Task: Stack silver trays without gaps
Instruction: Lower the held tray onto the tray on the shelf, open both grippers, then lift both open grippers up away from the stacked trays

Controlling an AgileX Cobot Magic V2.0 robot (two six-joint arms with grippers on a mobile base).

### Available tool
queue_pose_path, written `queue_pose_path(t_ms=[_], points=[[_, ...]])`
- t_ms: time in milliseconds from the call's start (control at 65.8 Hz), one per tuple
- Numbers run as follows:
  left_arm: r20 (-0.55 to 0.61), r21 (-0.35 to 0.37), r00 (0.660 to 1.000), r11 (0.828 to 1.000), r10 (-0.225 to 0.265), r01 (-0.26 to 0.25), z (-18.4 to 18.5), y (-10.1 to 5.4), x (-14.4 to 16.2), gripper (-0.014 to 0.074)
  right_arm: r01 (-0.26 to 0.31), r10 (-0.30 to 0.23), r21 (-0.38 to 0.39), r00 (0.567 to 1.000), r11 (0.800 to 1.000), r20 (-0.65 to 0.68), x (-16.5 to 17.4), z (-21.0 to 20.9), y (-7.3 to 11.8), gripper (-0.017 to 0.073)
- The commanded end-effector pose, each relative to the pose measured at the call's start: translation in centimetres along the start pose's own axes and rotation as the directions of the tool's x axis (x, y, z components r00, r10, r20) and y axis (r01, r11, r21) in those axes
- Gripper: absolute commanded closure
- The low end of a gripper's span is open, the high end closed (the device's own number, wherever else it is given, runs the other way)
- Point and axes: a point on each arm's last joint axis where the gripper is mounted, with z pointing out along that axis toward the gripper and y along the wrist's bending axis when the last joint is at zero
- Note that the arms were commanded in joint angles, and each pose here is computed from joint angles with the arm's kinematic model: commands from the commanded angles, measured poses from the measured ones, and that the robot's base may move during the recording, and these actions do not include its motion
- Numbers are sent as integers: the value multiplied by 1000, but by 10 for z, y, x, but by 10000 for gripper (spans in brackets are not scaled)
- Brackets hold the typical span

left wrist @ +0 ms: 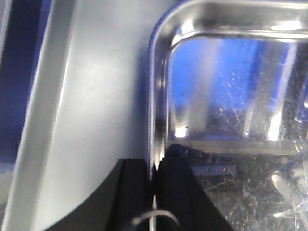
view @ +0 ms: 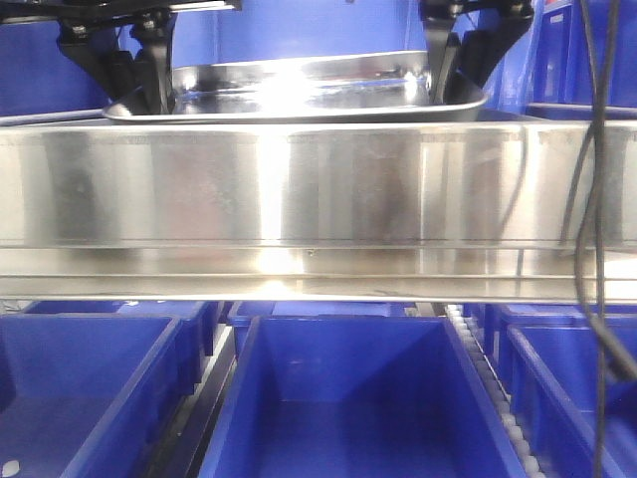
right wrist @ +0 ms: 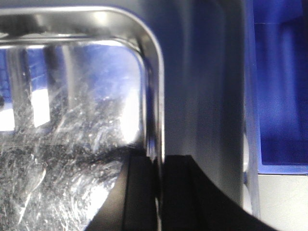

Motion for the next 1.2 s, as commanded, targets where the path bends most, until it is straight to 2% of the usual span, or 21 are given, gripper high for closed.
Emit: queue_pose_path(t_ms=[0,91,213,259,335,380,456,578,745,806,852,973,1080,1186], points=[[31,104,999,994,-25,22,-5,-13,0,607,-2,6,-97,999,995,43,-2,-5,12,637],[41,111,999,994,-26,21,-5,-14,-1,574,4,0,-97,999,995,44,-2,-5,12,636],[62,100,998,995,-18,12,-6,-13,-4,402,5,-2,-93,999,996,42,-2,-5,12,608],[67,88,998,996,-18,12,-7,-12,-4,312,10,-6,-84,999,996,43,-2,-5,11,559],[72,80,997,997,-17,11,-8,-9,-4,209,12,-10,-73,999,997,38,-2,-4,10,428],[75,66,997,998,-25,20,-9,-8,-4,182,13,-11,-67,999,998,32,-1,-4,9,333],[91,38,995,999,-35,31,-12,-4,-5,169,14,-12,-65,999,998,31,-1,-4,9,228],[123,7,992,999,-35,34,-17,0,-7,173,22,-20,-48,999,999,34,-1,-4,8,172],[159,27,986,999,-47,44,-33,3,-8,200,23,-21,-44,998,999,52,-1,-15,4,180],[175,37,983,998,-52,46,-41,5,-8,281,21,-18,-52,998,998,65,-1,-22,3,182],[190,53,980,997,-59,50,-50,6,-7,385,20,-15,-59,997,998,78,0,-29,1,197],[235,89,969,995,-72,53,-74,10,-3,632,23,-12,-87,992,996,126,2,-53,-4,340],[279,128,956,991,-84,50,-99,14,2,587,32,-11,-114,984,993,177,5,-77,-11,509],[324,170,942,985,-83,29,-125,15,10,603,64,-29,-141,970,988,243,10,-104,-19,652]])
